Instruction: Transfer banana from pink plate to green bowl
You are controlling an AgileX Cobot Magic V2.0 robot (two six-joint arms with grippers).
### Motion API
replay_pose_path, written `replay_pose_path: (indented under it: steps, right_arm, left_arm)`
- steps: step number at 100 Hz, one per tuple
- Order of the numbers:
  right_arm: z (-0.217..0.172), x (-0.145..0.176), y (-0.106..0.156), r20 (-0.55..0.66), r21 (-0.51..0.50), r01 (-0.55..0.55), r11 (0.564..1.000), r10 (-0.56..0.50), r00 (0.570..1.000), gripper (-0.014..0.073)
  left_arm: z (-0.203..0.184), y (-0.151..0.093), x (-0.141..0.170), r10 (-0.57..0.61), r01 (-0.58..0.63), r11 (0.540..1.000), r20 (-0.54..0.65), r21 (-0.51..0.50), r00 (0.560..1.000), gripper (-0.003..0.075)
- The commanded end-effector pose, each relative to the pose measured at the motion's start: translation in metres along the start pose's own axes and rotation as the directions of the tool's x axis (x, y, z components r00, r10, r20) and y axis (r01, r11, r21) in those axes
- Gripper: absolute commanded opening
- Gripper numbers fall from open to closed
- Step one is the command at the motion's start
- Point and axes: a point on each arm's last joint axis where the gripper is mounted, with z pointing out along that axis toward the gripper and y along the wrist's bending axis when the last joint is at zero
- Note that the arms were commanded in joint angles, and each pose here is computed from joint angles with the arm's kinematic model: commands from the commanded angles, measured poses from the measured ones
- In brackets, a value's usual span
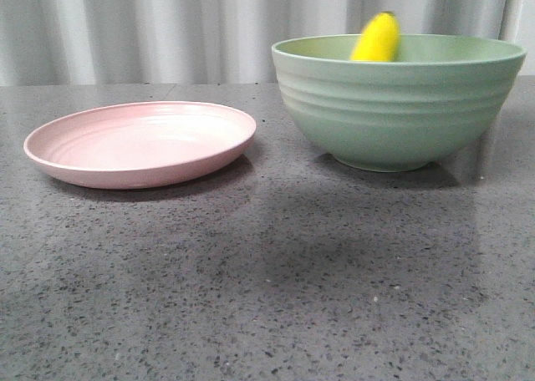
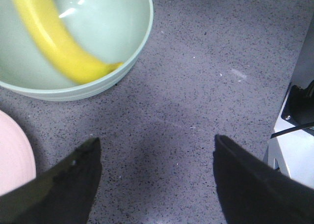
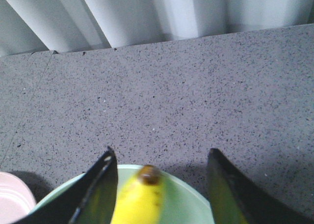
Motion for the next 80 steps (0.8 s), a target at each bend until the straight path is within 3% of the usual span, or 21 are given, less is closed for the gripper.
replay_pose_path:
  steps: [1,15,21,28,39,42,61,80]
  right_arm:
    - [-0.018,-0.023,0.004,0.13,-0.014,0.018,1.0,-0.016,0.991,0.0337]
    - [-0.027,-0.021,0.005,0.087,-0.004,0.042,0.999,-0.041,0.995,0.0328]
    - [-0.035,-0.021,0.005,0.069,0.005,0.062,0.998,-0.063,0.996,0.0274]
    - [-0.044,-0.019,0.005,0.037,0.018,0.088,0.996,-0.089,0.995,0.0157]
    - [-0.059,-0.017,0.005,-0.014,0.029,0.108,0.994,-0.108,0.994,-0.0071]
    - [-0.064,-0.016,0.005,-0.019,0.029,0.11,0.993,-0.11,0.994,-0.0077]
    - [-0.097,-0.001,0.004,-0.007,0.03,0.164,0.986,-0.164,0.987,-0.008]
    - [-0.138,0.028,-0.001,0.071,0.032,0.168,0.985,-0.169,0.983,-0.0079]
  left_arm:
    - [-0.021,-0.006,-0.012,-0.008,0.006,1.0,0.114,0.015,0.993,0.0443]
    - [-0.023,-0.006,-0.012,-0.007,0.005,1.0,0.119,0.016,0.993,0.0435]
    - [-0.025,-0.006,-0.011,-0.004,0.003,1.0,0.117,0.014,0.993,0.04]
    - [-0.027,-0.007,-0.01,-0.003,0.001,1.0,0.111,0.015,0.994,0.0298]
    - [-0.03,-0.008,-0.008,-0.001,-0.001,1.0,0.095,0.018,0.995,0.004]
    - [-0.031,-0.008,-0.007,0.0,-0.001,1.0,0.093,0.019,0.996,-0.0023]
    - [-0.042,-0.008,0.002,0.004,-0.004,1.0,0.116,0.005,0.993,-0.0019]
    - [-0.066,-0.001,0.019,-0.018,0.046,0.994,0.259,-0.102,0.966,-0.0019]
